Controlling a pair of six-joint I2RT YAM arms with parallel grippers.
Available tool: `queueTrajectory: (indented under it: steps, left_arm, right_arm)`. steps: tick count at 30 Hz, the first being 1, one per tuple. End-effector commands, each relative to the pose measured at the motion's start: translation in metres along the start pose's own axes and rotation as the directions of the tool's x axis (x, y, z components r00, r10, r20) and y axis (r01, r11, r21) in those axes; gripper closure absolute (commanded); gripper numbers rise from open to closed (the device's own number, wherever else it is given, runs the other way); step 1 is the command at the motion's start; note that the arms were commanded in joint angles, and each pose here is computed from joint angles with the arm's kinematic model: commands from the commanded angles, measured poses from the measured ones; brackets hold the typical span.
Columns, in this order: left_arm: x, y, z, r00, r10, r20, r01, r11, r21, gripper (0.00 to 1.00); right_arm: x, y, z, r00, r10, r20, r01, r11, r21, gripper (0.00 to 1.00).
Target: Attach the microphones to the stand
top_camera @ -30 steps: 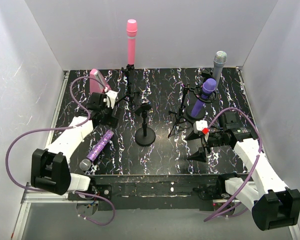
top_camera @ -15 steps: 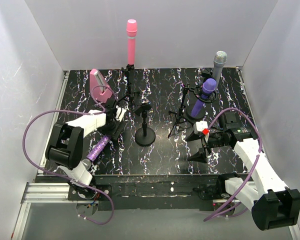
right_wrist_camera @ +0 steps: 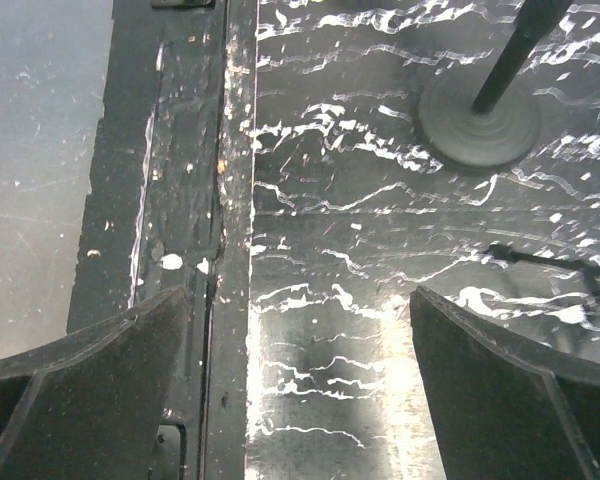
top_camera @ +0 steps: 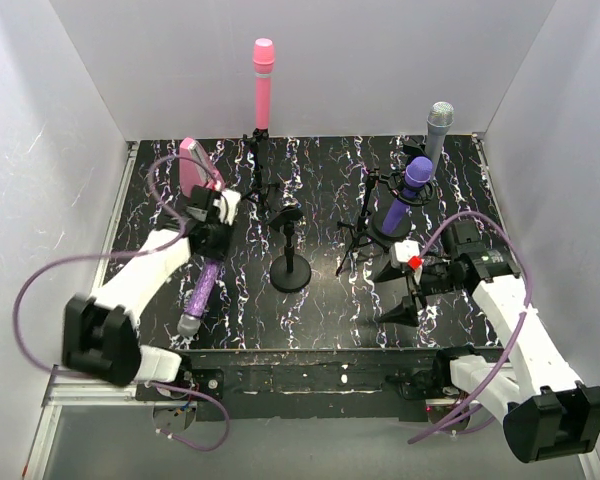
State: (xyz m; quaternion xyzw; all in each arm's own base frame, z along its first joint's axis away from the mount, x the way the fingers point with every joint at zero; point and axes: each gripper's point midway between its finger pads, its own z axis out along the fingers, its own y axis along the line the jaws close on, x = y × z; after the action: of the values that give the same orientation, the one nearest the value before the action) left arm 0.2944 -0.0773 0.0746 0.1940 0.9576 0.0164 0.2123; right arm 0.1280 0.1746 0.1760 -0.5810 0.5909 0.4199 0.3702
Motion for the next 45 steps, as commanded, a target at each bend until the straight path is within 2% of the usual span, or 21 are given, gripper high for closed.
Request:
queueTrajectory:
  steps: [1,2,5,8,10,12,15,18,21,25,29,30,32,36,43,45]
  left_arm:
    - [-0.070,-0.012,-0.125,0.893,-0.118,0.435,0.066,0.989,0.132,1.00]
    - [-0.074,-0.014,-0.145,0.866,-0.150,0.477,0.081,0.983,0.162,1.00]
    - [-0.085,-0.024,-0.205,0.776,-0.161,0.609,0.019,0.972,0.233,1.00]
    - [-0.090,-0.024,-0.258,0.679,-0.148,0.719,-0.034,0.972,0.232,1.00]
    - [-0.095,-0.024,-0.291,0.605,-0.138,0.784,-0.068,0.972,0.223,1.00]
    - [-0.103,-0.027,-0.329,0.511,-0.138,0.848,-0.112,0.968,0.225,1.00]
    - [-0.120,-0.037,-0.383,0.401,-0.180,0.898,-0.183,0.945,0.271,1.00]
    - [-0.141,-0.050,-0.433,0.339,-0.265,0.902,-0.255,0.897,0.360,1.00]
    - [-0.161,-0.067,-0.464,0.317,-0.352,0.881,-0.348,0.820,0.453,1.00]
    - [-0.183,-0.084,-0.500,0.288,-0.457,0.842,-0.455,0.708,0.540,1.00]
    - [-0.199,-0.090,-0.521,0.249,-0.548,0.799,-0.512,0.626,0.589,1.00]
    - [-0.201,-0.091,-0.525,0.237,-0.587,0.774,-0.523,0.595,0.611,1.00]
    - [-0.208,-0.091,-0.522,0.215,-0.626,0.749,-0.535,0.566,0.627,1.00]
    - [-0.215,-0.103,-0.515,0.209,-0.684,0.699,-0.565,0.499,0.657,1.00]
    - [-0.224,-0.156,-0.497,0.243,-0.660,0.710,-0.581,0.487,0.652,1.00]
    - [-0.227,-0.166,-0.491,0.241,-0.648,0.722,-0.573,0.505,0.645,1.00]
  right_arm:
    - [-0.047,0.024,-0.025,0.996,-0.090,-0.019,0.090,0.996,-0.016,0.02]
    - [-0.056,0.029,-0.031,0.994,-0.101,-0.033,0.100,0.995,-0.023,0.02]
    - [-0.092,0.045,-0.045,0.994,-0.107,-0.014,0.106,0.993,-0.056,0.02]
    - [-0.124,0.048,-0.051,0.994,-0.108,0.028,0.109,0.993,-0.055,0.02]
    - [-0.135,0.050,-0.052,0.990,-0.140,0.027,0.142,0.988,-0.066,0.02]
    - [-0.147,0.048,-0.053,0.988,-0.153,0.019,0.154,0.985,-0.074,0.02]
    - [-0.170,0.040,-0.056,0.986,-0.163,0.037,0.166,0.984,-0.072,0.02]
    - [-0.196,0.033,-0.053,0.988,-0.144,0.059,0.149,0.985,-0.086,0.02]
    - [-0.226,0.026,-0.047,0.989,-0.103,0.104,0.114,0.988,-0.101,0.02]
    - [-0.273,0.021,-0.038,0.971,-0.131,0.199,0.153,0.983,-0.099,0.02]
    - [-0.321,0.001,-0.034,0.940,-0.110,0.324,0.119,0.993,-0.009,0.02]
    - [-0.330,-0.003,-0.034,0.934,-0.069,0.351,0.074,0.997,0.002,0.02]
    - [-0.343,-0.014,-0.034,0.917,-0.100,0.387,0.086,0.995,0.053,0.02]
    - [-0.342,-0.042,-0.024,0.913,-0.110,0.392,0.039,0.982,0.185,0.02]
    - [-0.328,-0.061,-0.004,0.923,0.014,0.384,-0.090,0.979,0.181,0.04]
    - [-0.322,-0.060,0.004,0.925,0.048,0.377,-0.113,0.982,0.154,0.07]
